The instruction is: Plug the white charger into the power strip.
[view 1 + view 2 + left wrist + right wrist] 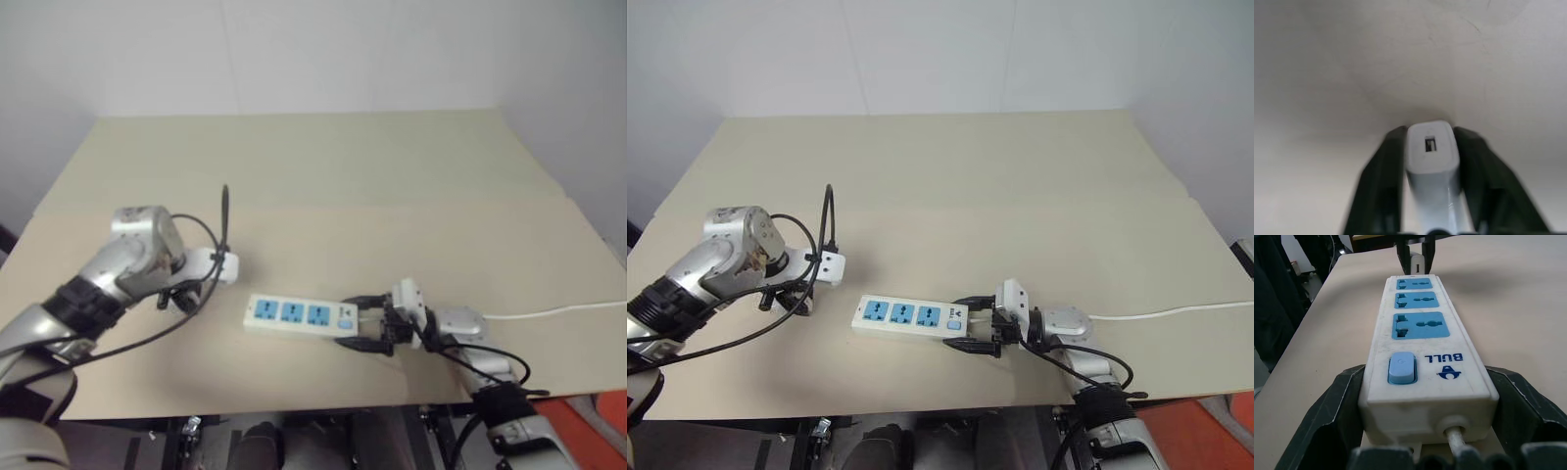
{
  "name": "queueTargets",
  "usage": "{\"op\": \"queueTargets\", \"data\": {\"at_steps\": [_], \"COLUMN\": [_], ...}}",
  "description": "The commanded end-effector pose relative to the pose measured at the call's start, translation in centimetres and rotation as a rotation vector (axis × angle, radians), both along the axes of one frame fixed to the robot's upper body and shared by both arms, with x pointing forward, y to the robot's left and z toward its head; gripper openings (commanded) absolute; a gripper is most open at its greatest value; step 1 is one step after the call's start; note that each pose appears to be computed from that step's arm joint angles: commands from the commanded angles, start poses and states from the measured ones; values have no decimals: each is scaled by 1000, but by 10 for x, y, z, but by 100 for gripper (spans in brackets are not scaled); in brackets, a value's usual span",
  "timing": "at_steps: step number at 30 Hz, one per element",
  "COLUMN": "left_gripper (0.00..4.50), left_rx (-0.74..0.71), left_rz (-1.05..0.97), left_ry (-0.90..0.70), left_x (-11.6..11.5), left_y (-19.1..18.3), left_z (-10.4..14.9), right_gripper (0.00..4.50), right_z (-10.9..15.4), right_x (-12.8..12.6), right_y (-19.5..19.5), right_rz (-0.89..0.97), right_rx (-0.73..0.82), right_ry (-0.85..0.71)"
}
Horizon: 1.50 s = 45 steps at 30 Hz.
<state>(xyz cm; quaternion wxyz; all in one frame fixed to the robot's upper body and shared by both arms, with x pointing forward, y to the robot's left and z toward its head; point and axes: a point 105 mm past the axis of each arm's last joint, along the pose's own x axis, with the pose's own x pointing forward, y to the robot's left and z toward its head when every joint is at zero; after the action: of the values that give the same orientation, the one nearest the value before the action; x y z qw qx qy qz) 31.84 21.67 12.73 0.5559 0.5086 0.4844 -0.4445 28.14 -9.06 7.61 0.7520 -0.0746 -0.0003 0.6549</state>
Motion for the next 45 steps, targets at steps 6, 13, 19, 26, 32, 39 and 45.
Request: {"op": "queueTargets", "data": {"at_steps": [6, 13, 19, 26, 32, 39, 45], "left_gripper": [103, 103, 103, 103, 103, 103, 103], "left_rx": [-51, -469, -1085, -1583, -1709, -1756, -1717], "left_rz": [-20, -73, -242, -236, -178, -210, -224], "left_ry": [-87, -287, -465, -358, -195, -64, 36], "left_x": [9, 17, 5, -11, -12, -16, -19], "left_y": [-7, -39, -67, -93, -102, -128, -143], "left_z": [23, 93, 135, 118, 85, 57, 36], "right_gripper": [341, 341, 341, 341, 341, 341, 341], "right_z": [-9, -9, -8, -8, -11, -15, -16], "right_x": [-6, -6, -6, 1, 2, 0, -1], "right_y": [6, 3, 1, 1, -1, 1, 1], "right_rz": [29, 32, 51, 78, 80, 86, 85], "right_rx": [-29, -33, -37, -57, -68, -76, -81], "right_ry": [33, 33, 26, -8, -11, -11, -9]}}
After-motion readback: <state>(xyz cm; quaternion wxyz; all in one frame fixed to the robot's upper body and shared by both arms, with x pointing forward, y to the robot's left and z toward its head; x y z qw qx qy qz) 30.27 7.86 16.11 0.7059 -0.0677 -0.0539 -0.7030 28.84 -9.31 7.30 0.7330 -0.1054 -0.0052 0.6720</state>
